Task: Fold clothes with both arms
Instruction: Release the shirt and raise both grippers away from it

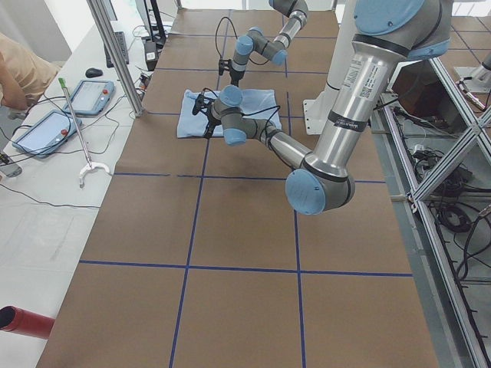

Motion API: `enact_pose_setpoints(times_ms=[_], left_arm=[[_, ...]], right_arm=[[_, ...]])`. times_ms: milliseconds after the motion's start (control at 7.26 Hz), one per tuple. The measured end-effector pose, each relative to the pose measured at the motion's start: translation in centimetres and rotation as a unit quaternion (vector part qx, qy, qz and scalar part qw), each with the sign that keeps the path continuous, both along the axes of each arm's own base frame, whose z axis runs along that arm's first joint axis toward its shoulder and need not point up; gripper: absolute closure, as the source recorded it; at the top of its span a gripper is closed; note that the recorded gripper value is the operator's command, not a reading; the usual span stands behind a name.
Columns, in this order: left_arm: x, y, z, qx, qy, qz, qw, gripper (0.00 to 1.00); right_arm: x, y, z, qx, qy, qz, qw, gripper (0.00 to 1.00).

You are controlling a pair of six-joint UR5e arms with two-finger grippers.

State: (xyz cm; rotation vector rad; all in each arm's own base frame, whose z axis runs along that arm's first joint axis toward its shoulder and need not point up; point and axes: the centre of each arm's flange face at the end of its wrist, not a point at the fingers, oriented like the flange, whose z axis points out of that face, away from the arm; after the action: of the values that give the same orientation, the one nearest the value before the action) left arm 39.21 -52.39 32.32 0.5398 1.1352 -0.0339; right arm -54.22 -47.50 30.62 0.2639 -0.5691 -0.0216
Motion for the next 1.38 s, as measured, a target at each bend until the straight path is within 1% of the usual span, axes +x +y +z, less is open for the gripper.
enact_pose_setpoints(times_ms=[275, 551, 964, 1101, 1239, 1377], left_arm=[[0.0, 0.0, 0.0, 0.001, 0.0, 0.001, 1.0, 0.0], [0.0, 0.0, -0.2, 0.002, 0.001, 0.001, 1.0, 0.0], [0.0, 0.1, -0.8, 0.005, 0.005, 0.002, 1.0, 0.0], [-0.2, 0.2, -1.2, 0.007, 0.007, 0.003, 0.9999, 0.0], [-0.5, 0.5, -1.8, 0.01, 0.012, 0.003, 0.9999, 0.0], [-0.8, 0.9, -2.4, 0.009, 0.015, 0.003, 0.9998, 0.0]], right_arm=[[0.2, -0.1, 0.5, 0.001, 0.014, -0.01, 0.9999, 0.0], [0.9, -1.3, 1.4, 0.0, 0.028, -0.011, 0.9995, 0.0], [4.2, -4.8, 5.1, 0.005, 0.068, -0.022, 0.9974, 0.0], [5.7, -5.9, 6.0, 0.003, 0.072, -0.021, 0.9972, 0.0], [7.3, -6.9, 5.8, -0.004, 0.054, -0.017, 0.9984, 0.0], [8.6, -7.4, 4.6, -0.01, 0.015, -0.008, 0.9998, 0.0]])
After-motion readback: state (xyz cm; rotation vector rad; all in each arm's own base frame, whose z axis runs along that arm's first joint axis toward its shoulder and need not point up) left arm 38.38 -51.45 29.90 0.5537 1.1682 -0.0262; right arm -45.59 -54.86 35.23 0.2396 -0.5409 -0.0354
